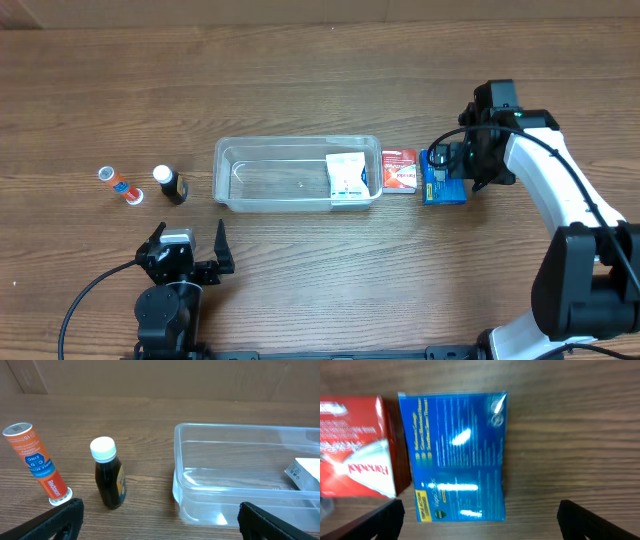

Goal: Pack container
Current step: 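Move the right gripper back and grasp the blue box, then lower the blue box into the container beside the white box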

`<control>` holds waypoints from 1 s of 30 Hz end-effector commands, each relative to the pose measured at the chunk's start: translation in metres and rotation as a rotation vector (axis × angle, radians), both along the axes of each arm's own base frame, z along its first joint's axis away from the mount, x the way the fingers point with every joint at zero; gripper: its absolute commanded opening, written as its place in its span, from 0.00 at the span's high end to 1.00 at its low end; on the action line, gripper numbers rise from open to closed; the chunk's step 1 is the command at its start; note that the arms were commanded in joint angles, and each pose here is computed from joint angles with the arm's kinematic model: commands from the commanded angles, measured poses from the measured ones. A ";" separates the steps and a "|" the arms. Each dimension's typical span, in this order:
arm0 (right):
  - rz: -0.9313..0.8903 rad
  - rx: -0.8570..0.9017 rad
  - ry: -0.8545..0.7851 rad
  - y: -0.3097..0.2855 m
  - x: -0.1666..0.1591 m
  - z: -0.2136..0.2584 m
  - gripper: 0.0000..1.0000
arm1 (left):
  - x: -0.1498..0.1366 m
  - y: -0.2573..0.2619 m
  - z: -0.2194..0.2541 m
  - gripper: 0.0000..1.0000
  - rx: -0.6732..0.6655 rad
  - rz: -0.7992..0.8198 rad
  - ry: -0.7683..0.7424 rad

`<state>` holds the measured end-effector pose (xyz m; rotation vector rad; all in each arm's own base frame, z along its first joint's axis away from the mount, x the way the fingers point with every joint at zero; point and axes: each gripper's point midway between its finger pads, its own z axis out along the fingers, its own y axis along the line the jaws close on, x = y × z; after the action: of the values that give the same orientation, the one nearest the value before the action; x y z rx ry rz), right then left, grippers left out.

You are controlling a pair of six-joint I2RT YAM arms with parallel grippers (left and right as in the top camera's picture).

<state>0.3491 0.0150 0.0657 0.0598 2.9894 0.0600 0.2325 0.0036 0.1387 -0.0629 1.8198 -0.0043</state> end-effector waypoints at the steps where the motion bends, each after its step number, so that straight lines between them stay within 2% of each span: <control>1: 0.072 0.042 0.041 0.012 0.001 -0.024 0.00 | 0.000 -0.001 0.001 0.00 -0.009 -0.002 -0.009; 7: 0.070 0.059 0.095 0.022 0.004 -0.057 0.00 | 0.000 -0.001 0.001 0.00 -0.009 -0.002 -0.009; 9: -0.019 -0.016 0.103 0.008 0.006 -0.066 0.12 | 0.000 -0.001 0.001 0.00 -0.009 -0.002 -0.009; 12: -0.065 -0.087 0.085 -0.005 0.011 -0.045 0.32 | 0.000 0.000 0.001 0.00 -0.009 -0.002 -0.010; 16: -0.096 -0.097 0.007 0.000 0.021 0.021 0.34 | 0.000 -0.001 0.001 0.00 -0.009 -0.002 -0.009; 20: 0.046 -0.043 -0.114 0.071 0.005 0.104 0.33 | 0.000 -0.001 0.001 0.00 -0.009 -0.002 -0.009; 22: 0.101 0.005 -0.172 0.120 -0.008 0.119 0.33 | 0.000 -0.001 0.001 0.00 -0.009 -0.002 -0.010; 26: 0.191 0.136 -0.220 0.245 -0.032 0.104 0.33 | 0.000 -0.001 0.001 0.00 -0.009 -0.002 -0.010; 30: 0.207 0.155 -0.231 0.278 -0.013 0.070 0.33 | 0.000 0.000 0.001 0.00 -0.009 -0.002 -0.010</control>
<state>0.3219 0.2890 0.1506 -0.3026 2.7377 0.3082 0.2325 0.0036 0.1388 -0.0633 1.8194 -0.0046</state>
